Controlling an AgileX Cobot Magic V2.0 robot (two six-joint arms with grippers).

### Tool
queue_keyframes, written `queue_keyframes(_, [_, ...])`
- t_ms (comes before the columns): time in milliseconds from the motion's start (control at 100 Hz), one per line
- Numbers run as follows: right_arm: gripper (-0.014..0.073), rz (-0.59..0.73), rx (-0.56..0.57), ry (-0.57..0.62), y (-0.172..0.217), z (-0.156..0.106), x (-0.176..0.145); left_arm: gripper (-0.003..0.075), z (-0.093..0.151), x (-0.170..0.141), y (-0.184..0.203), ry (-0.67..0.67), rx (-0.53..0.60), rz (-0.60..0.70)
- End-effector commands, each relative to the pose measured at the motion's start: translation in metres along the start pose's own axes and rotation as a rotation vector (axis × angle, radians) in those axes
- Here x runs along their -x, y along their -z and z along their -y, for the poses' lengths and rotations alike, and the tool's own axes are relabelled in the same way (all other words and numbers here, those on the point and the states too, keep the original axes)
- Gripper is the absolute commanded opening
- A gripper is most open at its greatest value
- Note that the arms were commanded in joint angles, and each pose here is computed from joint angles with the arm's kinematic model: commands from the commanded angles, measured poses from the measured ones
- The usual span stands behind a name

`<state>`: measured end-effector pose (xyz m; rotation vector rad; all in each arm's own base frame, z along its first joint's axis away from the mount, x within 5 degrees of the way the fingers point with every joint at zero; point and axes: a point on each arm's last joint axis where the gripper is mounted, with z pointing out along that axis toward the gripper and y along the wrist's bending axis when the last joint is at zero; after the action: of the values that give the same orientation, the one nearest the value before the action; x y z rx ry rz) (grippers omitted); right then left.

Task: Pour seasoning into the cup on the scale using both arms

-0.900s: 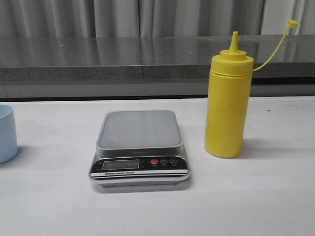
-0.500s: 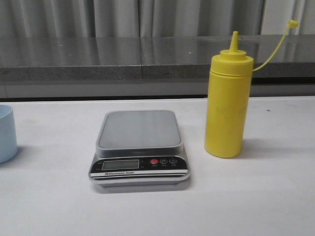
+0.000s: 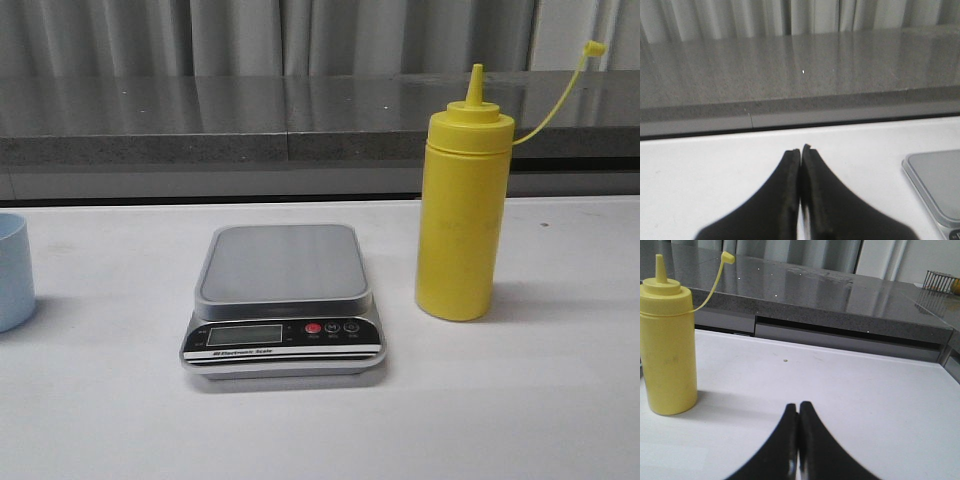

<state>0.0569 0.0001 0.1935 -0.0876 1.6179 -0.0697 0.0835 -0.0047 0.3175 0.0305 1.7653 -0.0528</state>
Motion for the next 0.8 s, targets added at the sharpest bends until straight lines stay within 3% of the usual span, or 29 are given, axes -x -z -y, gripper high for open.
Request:
queue_keyframes(0, [-0.0066,0.098,-0.010,0.009,0.002,0.001,0.008,-0.0018,0.001,0.031,-0.012,0.018,-0.008,-0.031])
queue_keyframes(150, [-0.0066,0.098,-0.010,0.009,0.002,0.001,0.008,-0.0018,0.000,0.058,-0.045,0.020,-0.014,-0.155])
queue_keyframes(330, [-0.0066,0.098,-0.010,0.009,0.002,0.001,0.008,-0.0018,-0.001,0.067,-0.092,0.025,-0.016,-0.292])
queue_keyframes(590, [-0.0066,0.098,-0.010,0.009,0.002,0.001,0.008,-0.0018,-0.005,0.042,-0.160,0.031,-0.011,-0.496])
queue_keyframes(790, [-0.0066,0.098,-0.010,0.009,0.002,0.001,0.008,-0.0018,-0.007,0.015,-0.190,0.016,-0.003,-0.609])
